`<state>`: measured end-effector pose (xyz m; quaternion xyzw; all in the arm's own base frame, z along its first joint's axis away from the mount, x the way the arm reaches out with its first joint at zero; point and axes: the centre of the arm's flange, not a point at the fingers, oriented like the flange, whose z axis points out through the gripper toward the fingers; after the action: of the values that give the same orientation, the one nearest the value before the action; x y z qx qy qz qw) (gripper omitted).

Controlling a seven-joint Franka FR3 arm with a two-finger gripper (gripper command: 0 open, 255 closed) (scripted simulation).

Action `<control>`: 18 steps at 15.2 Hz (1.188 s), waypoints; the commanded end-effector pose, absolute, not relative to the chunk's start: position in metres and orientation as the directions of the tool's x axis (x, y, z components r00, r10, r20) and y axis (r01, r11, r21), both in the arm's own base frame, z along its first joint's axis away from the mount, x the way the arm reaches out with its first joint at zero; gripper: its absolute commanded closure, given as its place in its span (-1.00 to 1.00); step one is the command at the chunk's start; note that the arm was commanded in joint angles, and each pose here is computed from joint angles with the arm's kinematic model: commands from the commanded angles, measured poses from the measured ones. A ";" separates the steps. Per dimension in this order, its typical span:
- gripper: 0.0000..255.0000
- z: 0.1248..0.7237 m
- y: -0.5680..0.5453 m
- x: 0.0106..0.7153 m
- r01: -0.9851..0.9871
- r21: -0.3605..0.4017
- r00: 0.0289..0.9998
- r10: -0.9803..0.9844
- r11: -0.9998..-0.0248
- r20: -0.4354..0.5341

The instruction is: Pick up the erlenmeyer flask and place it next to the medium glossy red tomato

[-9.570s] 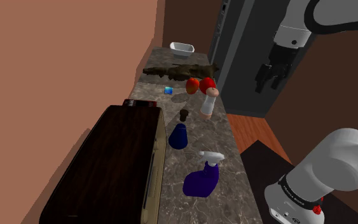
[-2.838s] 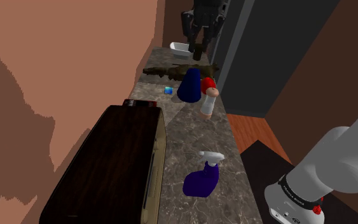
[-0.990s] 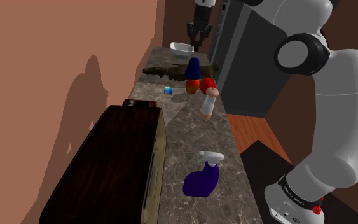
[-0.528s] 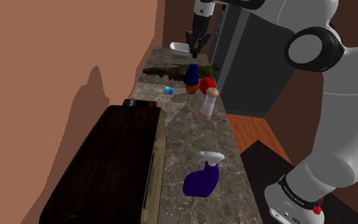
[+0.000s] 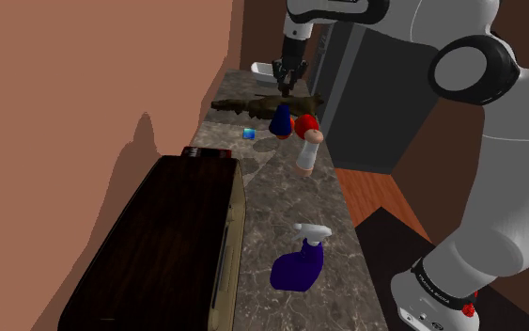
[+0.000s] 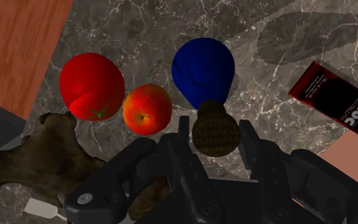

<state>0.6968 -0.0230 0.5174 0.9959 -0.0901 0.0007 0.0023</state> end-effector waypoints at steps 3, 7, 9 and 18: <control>1.00 0.497 -0.023 0.696 -0.180 0.004 0.984 -0.180 -0.984 0.003; 1.00 0.476 -0.023 0.696 -0.180 0.004 0.984 -0.180 -0.984 0.003; 1.00 0.465 -0.023 0.696 -0.180 0.004 0.984 -0.180 -0.984 0.003; 1.00 0.428 -0.023 0.696 -0.180 0.004 0.984 -0.180 -0.984 0.003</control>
<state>0.6963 -0.0235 0.4286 0.9959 -0.0901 0.0007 0.0023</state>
